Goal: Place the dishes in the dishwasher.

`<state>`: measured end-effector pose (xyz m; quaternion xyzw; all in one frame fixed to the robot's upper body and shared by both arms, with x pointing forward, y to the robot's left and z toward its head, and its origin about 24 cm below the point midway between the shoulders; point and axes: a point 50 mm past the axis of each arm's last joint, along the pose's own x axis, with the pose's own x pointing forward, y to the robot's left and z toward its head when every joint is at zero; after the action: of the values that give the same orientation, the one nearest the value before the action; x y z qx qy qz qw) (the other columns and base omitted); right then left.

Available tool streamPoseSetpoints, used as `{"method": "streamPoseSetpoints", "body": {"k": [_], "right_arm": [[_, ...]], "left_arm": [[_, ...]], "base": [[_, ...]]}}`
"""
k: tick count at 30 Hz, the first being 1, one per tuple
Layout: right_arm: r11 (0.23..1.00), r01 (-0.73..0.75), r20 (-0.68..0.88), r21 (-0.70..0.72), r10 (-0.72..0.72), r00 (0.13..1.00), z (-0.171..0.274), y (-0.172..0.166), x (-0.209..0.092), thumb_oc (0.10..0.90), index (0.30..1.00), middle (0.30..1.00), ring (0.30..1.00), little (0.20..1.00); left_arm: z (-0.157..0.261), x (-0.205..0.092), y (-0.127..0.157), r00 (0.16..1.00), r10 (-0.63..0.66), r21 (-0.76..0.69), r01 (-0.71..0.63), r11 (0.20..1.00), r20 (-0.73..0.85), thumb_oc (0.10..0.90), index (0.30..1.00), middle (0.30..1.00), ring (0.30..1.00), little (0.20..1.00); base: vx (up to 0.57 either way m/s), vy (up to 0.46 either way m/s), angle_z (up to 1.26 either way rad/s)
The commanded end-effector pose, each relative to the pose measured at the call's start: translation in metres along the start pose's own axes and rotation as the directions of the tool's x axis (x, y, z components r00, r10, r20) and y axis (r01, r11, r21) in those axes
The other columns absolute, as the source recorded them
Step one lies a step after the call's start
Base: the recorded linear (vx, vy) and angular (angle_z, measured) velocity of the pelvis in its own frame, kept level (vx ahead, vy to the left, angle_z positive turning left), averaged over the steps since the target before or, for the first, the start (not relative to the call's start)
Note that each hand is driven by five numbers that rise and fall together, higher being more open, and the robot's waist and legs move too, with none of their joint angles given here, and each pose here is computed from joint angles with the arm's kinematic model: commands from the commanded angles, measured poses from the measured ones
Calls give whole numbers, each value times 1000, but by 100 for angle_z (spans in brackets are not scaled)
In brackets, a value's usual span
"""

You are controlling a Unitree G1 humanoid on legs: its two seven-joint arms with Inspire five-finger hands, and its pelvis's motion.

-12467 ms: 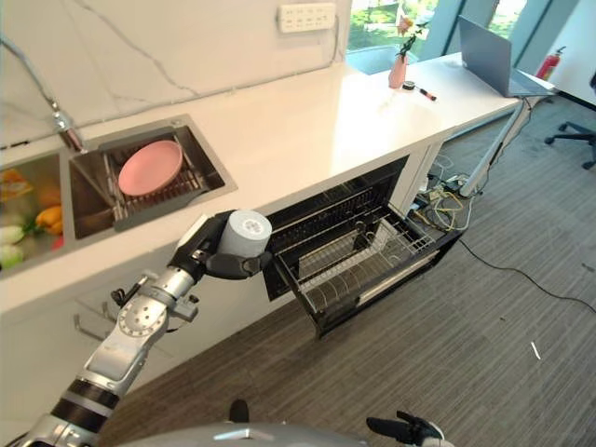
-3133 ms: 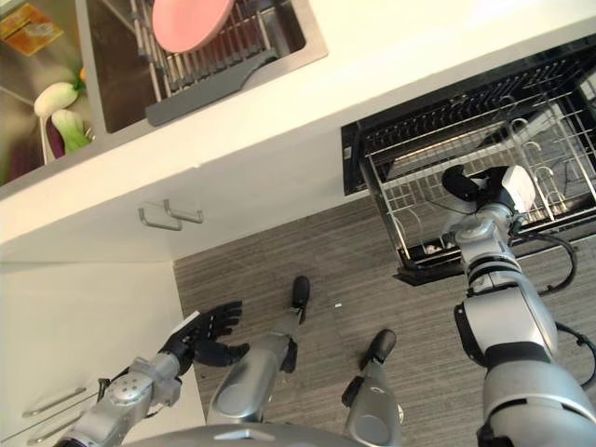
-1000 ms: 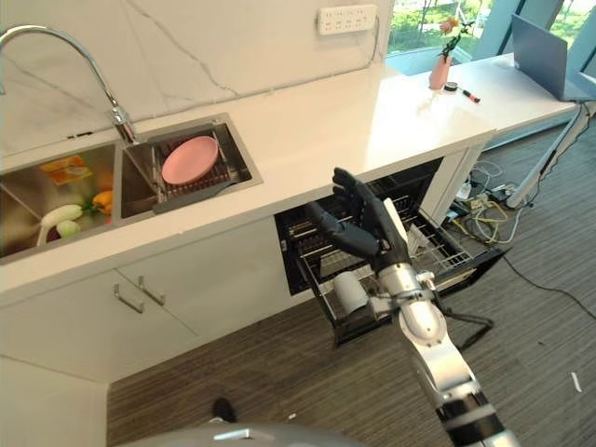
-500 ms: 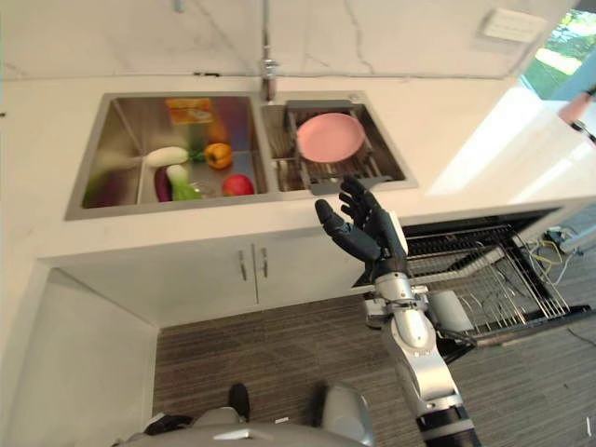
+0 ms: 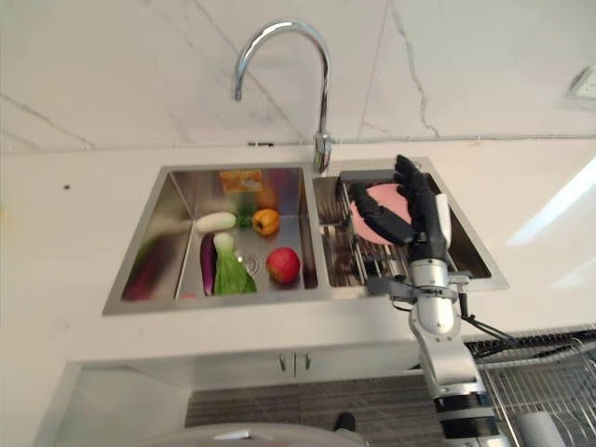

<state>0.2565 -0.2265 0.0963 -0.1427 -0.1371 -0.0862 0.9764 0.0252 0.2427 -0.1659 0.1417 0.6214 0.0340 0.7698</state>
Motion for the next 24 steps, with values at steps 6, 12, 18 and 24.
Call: {"method": "streamPoseSetpoints", "body": {"k": [6, 12, 18, 24], "right_arm": [[999, 32, 299, -3, -29, 954, 55, -8, 13, 800, 900, 900, 900, 900], [999, 33, 302, -10, -29, 953, 55, -10, 11, 800, 900, 900, 900, 900], [998, 45, 297, -36, -32, 954, 54, -19, 9, 800, 900, 900, 900, 900], [995, 44, 317, -93, -12, 948, 60, -27, 17, 800, 900, 900, 900, 900]], "left_arm": [[44, 5, -35, 989, -110, -50, 115, 992, 104, 800, 900, 900, 900, 900], [39, 5, -38, 990, -118, -59, 123, 991, 82, 800, 900, 900, 900, 900], [43, 4, -41, 987, -129, -50, 134, 990, 100, 800, 900, 900, 900, 900], [52, 5, -32, 986, -106, -87, 118, 989, 128, 800, 900, 900, 900, 900]], "base": [[66, -62, -46], [42, -31, -5], [-4, 17, 0], [-87, 24, -31]]}}
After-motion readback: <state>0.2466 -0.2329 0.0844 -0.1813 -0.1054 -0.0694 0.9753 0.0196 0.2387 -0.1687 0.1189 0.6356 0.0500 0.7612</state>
